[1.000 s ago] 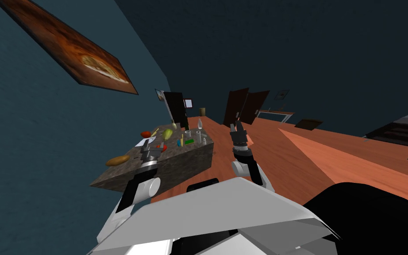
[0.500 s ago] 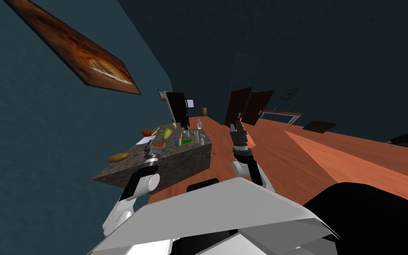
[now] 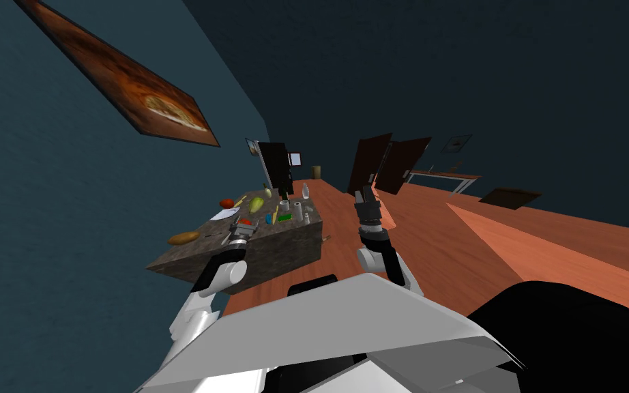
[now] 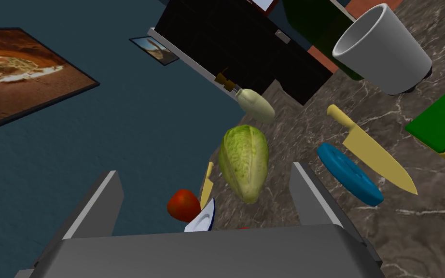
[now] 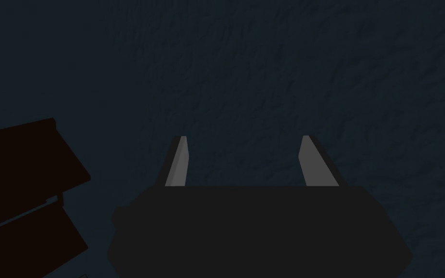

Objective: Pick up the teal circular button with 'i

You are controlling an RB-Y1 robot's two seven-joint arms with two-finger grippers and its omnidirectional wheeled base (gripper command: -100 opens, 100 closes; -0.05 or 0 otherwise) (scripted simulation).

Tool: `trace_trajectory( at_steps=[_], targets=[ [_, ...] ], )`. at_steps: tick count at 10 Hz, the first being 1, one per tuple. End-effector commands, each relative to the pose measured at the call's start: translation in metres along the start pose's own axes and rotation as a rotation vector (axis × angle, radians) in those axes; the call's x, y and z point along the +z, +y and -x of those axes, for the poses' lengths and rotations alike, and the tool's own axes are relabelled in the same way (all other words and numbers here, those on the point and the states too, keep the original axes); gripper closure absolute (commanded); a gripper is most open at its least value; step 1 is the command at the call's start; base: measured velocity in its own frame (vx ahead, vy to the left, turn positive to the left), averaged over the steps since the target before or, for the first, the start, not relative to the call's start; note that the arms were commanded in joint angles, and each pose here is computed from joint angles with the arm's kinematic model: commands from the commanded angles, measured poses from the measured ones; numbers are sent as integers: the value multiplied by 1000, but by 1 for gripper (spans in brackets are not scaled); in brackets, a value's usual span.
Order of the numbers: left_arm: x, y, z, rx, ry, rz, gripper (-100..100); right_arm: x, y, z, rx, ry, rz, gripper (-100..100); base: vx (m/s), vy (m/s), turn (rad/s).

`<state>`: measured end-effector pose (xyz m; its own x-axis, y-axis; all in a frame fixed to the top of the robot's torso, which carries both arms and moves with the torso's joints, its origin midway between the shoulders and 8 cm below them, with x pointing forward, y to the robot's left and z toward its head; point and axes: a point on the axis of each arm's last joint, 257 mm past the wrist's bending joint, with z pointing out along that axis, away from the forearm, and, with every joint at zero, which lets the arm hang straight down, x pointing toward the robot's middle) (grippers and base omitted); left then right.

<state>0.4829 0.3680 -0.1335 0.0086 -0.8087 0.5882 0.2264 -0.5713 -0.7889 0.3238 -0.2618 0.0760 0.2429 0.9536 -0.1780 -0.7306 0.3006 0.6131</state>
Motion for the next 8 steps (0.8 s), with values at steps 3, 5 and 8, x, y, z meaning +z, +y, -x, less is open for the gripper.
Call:
trace_trajectory(
  at_steps=[3, 5, 8],
  targets=[
    [17, 23, 28, -119, -68, 93, -100, 0, 0, 0, 0, 0, 0, 0, -11, -119, 86],
    [26, 30, 38, -171, -99, 128, -100, 0, 0, 0, 0, 0, 0, 0, -8, -115, 68],
    [32, 45, 52, -221, -146, 193, -100, 0, 0, 0, 0, 0, 0, 0, 3, -107, 54]
  ],
)
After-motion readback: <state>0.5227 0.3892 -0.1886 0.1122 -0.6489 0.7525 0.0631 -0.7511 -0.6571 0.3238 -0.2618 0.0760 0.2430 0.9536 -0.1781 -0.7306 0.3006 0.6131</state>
